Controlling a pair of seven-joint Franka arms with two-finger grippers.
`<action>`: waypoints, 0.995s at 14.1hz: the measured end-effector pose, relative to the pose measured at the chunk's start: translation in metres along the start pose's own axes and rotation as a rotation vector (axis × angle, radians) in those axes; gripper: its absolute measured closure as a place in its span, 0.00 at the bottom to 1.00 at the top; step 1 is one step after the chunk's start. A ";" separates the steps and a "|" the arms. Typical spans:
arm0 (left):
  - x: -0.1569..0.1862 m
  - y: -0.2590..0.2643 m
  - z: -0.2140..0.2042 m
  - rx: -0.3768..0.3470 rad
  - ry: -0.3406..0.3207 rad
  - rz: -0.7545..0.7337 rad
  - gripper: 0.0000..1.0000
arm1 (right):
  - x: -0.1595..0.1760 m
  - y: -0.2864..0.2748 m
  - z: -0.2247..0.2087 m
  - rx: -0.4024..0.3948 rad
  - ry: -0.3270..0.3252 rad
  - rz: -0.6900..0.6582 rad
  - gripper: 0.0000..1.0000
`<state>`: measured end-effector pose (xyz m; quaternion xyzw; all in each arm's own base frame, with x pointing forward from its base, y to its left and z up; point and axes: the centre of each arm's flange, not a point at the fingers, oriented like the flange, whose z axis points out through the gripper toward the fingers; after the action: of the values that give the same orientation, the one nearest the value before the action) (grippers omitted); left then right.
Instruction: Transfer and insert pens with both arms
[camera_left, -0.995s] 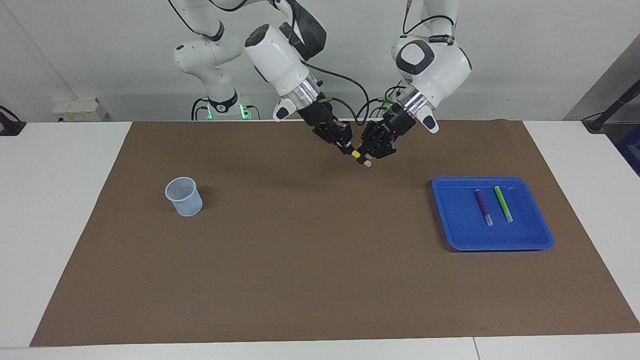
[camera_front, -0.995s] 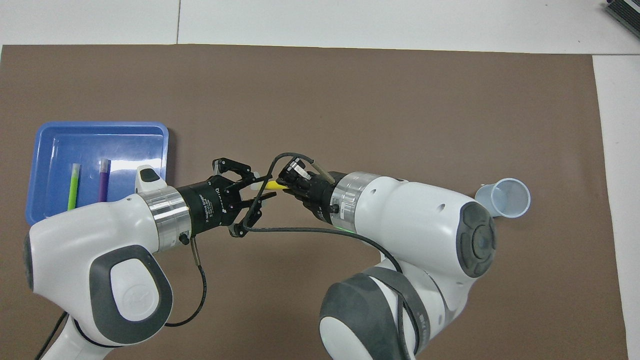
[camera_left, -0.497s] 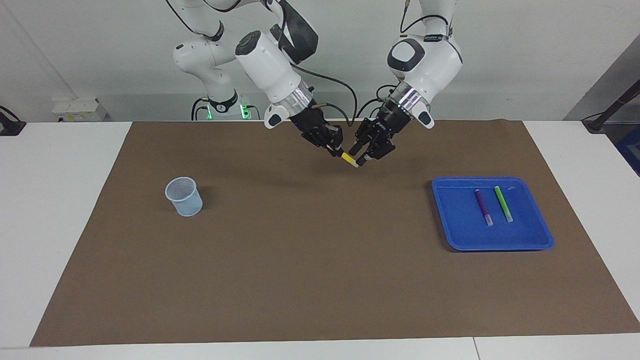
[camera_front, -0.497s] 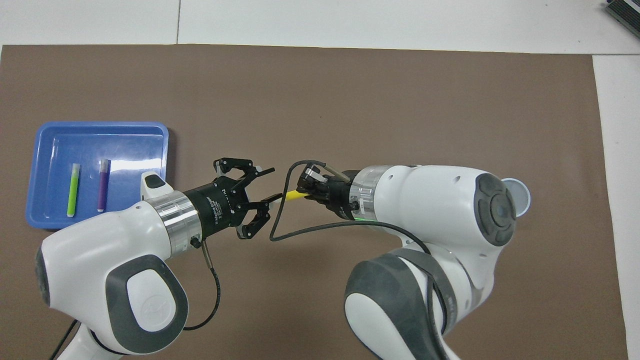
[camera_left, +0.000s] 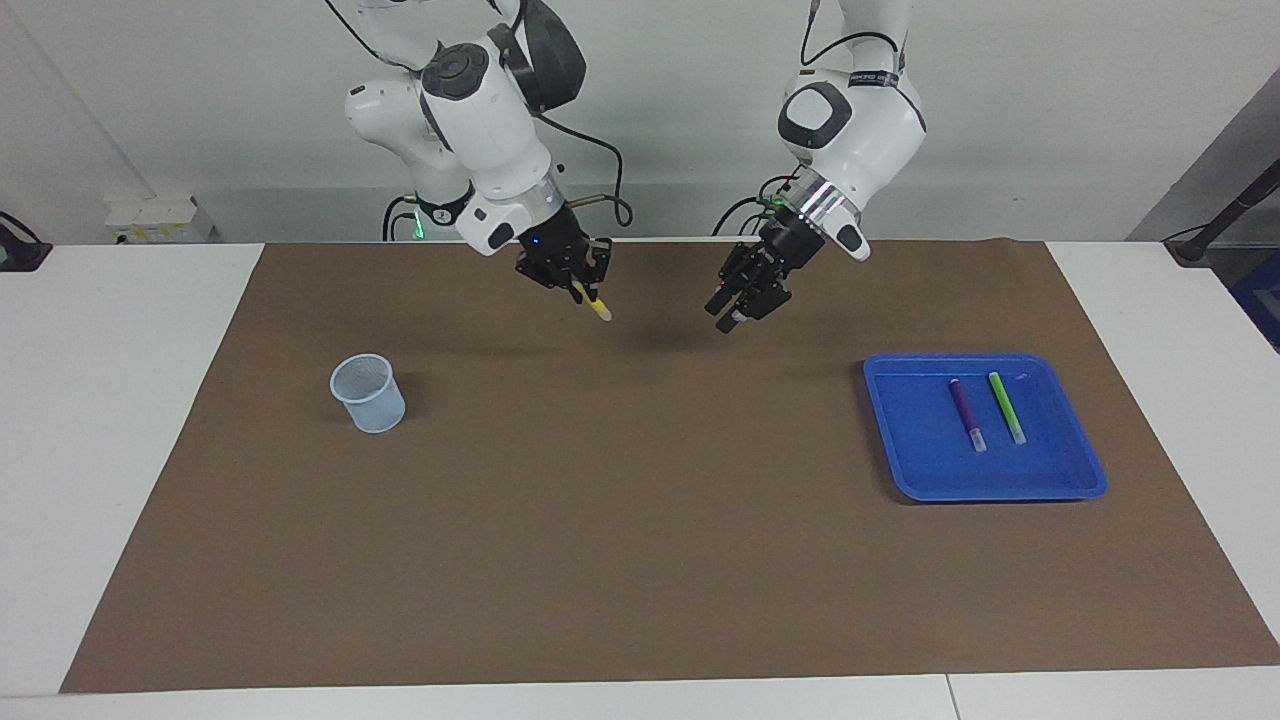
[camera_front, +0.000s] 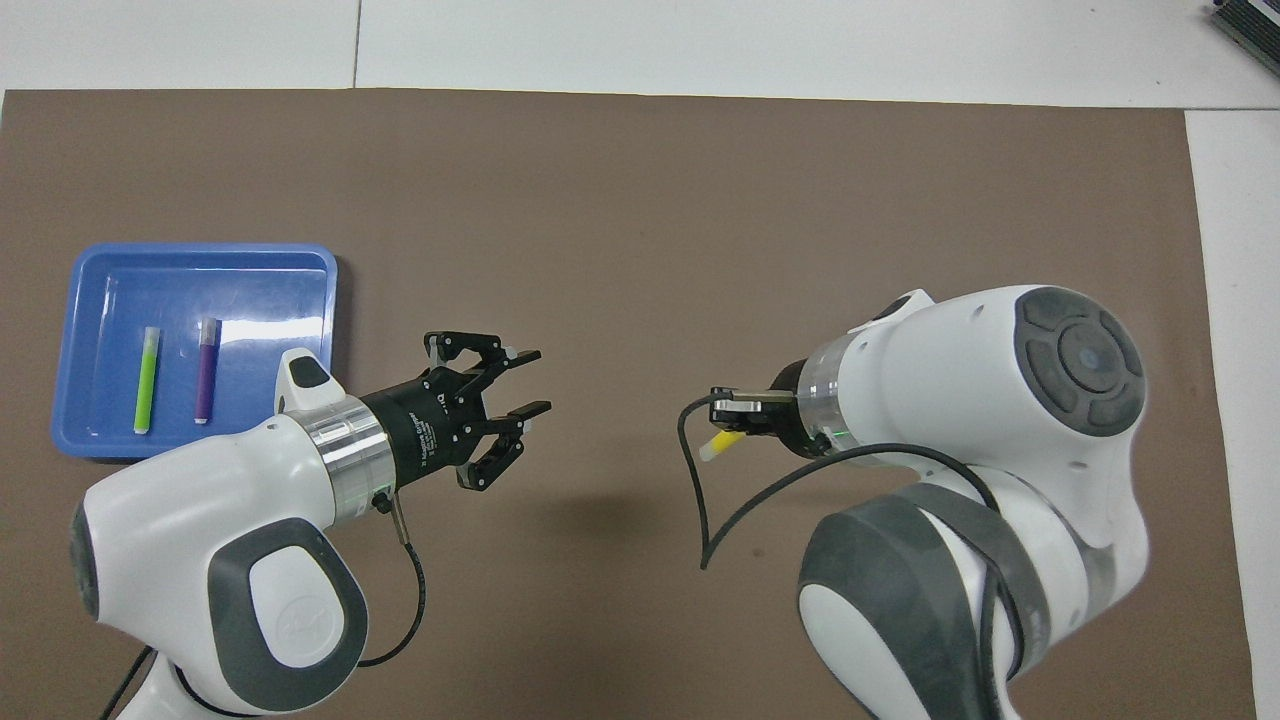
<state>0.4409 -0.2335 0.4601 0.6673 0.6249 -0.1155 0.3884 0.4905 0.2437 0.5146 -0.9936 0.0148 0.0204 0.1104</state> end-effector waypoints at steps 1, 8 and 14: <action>0.008 -0.002 -0.004 0.016 0.001 0.045 0.50 | -0.003 0.016 -0.006 -0.073 -0.023 -0.085 0.81; 0.118 0.028 -0.099 0.470 0.129 0.696 0.50 | 0.007 0.186 -0.080 -0.269 -0.118 -0.561 0.81; 0.179 0.030 -0.147 0.716 0.204 1.119 0.50 | 0.023 0.226 -0.062 -0.285 -0.033 -0.621 0.81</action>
<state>0.4547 -0.0007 0.4554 0.9858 0.1415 -0.0333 0.0837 0.5079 0.0088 0.5244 -0.9557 -0.2929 0.0035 -0.0284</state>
